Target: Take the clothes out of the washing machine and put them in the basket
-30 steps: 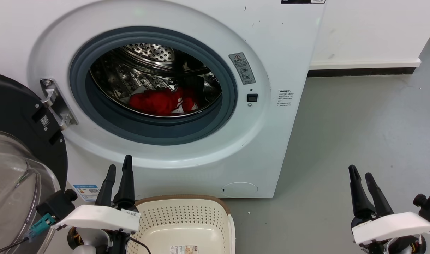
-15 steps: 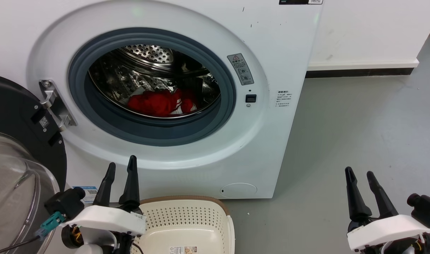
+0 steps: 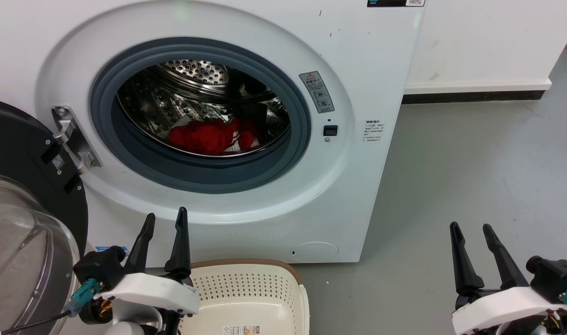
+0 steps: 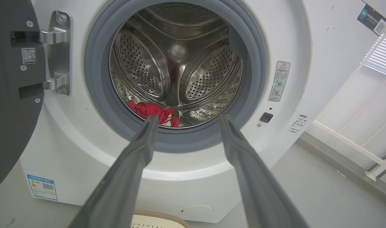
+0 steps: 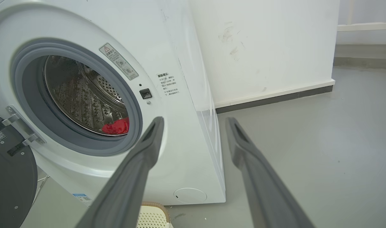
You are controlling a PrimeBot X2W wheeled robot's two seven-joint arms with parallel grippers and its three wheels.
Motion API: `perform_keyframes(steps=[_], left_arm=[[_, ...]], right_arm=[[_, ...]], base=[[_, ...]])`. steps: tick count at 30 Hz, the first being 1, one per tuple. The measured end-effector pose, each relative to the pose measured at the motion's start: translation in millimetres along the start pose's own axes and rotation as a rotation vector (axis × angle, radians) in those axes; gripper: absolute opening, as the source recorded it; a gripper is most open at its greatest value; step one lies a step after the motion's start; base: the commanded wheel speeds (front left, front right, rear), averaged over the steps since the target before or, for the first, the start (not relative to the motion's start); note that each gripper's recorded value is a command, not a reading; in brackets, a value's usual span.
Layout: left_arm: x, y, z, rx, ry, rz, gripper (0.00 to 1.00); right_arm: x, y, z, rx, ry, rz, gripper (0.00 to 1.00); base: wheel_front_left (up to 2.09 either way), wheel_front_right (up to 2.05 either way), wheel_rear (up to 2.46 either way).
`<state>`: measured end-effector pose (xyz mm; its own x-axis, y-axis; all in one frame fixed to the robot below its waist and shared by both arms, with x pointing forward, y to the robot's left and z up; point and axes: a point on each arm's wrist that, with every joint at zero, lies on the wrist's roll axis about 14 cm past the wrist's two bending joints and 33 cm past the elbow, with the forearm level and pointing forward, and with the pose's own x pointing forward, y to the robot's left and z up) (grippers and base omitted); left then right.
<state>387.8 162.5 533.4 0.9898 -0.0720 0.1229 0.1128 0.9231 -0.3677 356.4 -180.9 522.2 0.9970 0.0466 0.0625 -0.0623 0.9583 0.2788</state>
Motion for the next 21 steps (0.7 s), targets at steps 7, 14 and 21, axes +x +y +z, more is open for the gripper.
perform_keyframes(steps=[7, 14, 21], left_arm=[[0.0, -1.4, 0.1, 0.064, -0.005, -0.009, 1.00], [-0.2, -3.5, -0.5, 0.122, -0.008, -0.019, 1.00], [-0.8, -4.0, -0.9, 0.176, -0.011, -0.024, 1.00]], right_arm=[[-1.6, 1.8, -0.7, -0.069, 0.005, 0.009, 1.00], [-2.7, 3.6, -1.7, -0.128, 0.013, 0.018, 1.00], [-3.6, 6.5, 0.0, -0.187, 0.005, 0.031, 1.00]], base=[[0.00, 0.00, 0.00], [0.00, 0.00, 0.00], [0.00, 0.00, 0.00]])
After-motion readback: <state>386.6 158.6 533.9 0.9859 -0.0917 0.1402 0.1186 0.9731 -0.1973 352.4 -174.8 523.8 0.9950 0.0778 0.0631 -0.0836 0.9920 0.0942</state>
